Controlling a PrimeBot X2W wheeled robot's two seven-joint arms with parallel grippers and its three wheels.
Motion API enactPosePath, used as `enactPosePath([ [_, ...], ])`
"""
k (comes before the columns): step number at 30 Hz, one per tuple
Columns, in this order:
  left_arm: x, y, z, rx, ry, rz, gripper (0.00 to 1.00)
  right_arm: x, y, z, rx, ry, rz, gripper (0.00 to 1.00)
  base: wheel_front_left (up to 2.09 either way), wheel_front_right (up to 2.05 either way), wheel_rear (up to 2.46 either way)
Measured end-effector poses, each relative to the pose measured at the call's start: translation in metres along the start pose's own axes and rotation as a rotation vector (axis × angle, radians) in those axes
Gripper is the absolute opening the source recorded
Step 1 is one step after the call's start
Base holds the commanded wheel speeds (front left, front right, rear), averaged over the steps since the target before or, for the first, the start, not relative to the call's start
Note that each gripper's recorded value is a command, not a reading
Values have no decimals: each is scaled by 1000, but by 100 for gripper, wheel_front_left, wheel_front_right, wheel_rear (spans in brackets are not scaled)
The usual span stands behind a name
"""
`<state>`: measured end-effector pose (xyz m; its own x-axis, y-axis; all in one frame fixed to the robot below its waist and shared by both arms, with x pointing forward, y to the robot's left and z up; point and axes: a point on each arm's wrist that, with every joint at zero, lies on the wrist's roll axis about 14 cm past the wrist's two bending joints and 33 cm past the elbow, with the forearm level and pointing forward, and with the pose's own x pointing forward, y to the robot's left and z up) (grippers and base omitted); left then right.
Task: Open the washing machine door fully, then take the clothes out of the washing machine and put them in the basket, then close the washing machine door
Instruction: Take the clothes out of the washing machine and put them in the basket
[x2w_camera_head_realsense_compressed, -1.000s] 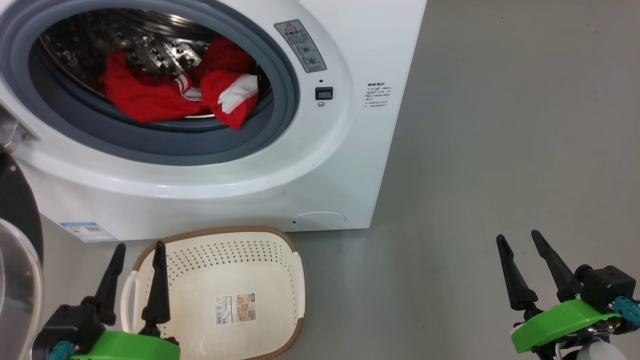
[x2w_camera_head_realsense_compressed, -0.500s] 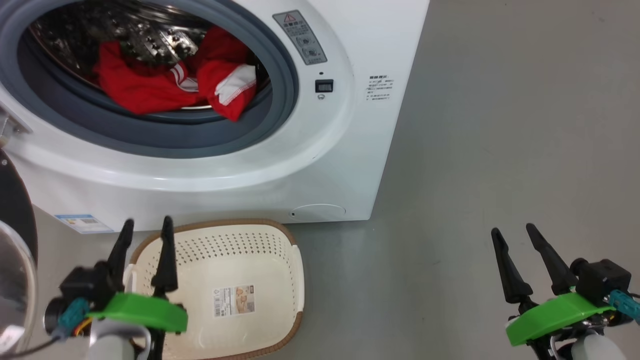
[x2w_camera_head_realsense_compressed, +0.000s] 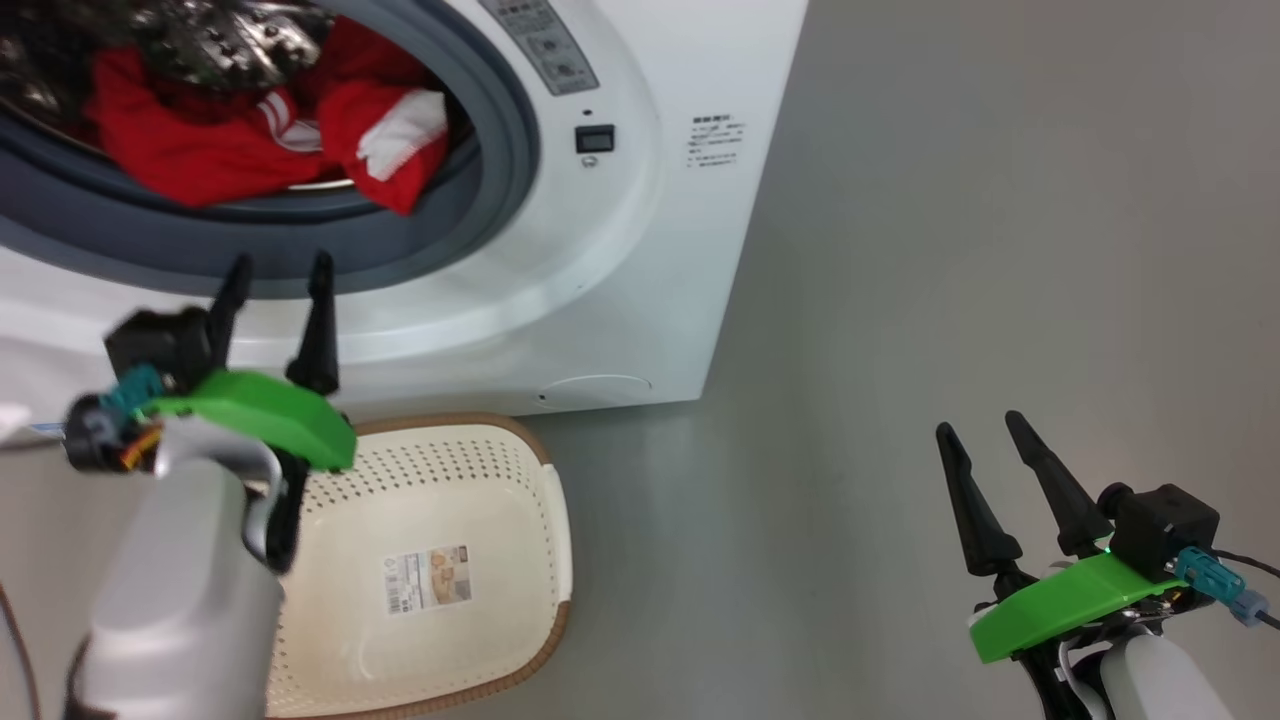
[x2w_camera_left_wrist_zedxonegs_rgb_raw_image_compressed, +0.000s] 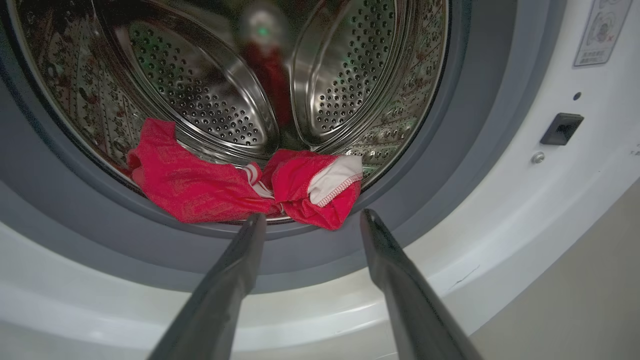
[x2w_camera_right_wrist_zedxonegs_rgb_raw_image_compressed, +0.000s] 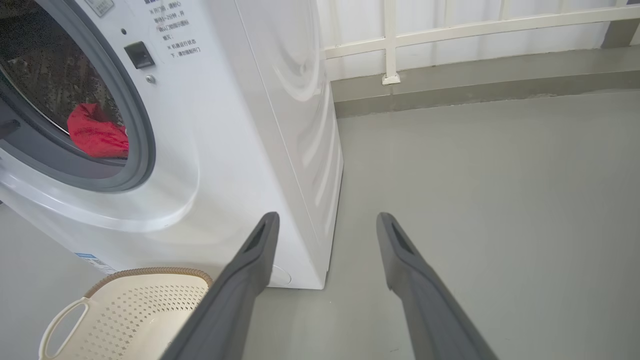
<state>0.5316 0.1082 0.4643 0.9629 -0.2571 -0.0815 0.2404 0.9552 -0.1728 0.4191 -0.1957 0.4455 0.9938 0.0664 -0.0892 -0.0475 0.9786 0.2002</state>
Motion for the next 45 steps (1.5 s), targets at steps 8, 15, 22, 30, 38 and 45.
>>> enactPosePath([
  [8,47,-8,-8,30,73,-49,100,4,-10,-9,2,21,-34,100,0,0,0],
  [15,76,-17,-24,24,146,-92,100,12,-15,-17,9,37,-53,100,0,0,0],
  [22,94,-18,-47,33,224,-116,100,20,-19,-22,3,48,-60,100,0,0,0],
  [30,110,-19,-59,55,255,-145,100,24,-28,-25,-7,55,-80,100,0,0,0],
  [38,119,-18,-72,76,287,-164,100,24,-36,-28,-14,64,-102,100,0,0,0],
  [45,125,-13,-80,95,304,-161,33,24,-38,-32,-11,72,-114,100,0,0,0],
])
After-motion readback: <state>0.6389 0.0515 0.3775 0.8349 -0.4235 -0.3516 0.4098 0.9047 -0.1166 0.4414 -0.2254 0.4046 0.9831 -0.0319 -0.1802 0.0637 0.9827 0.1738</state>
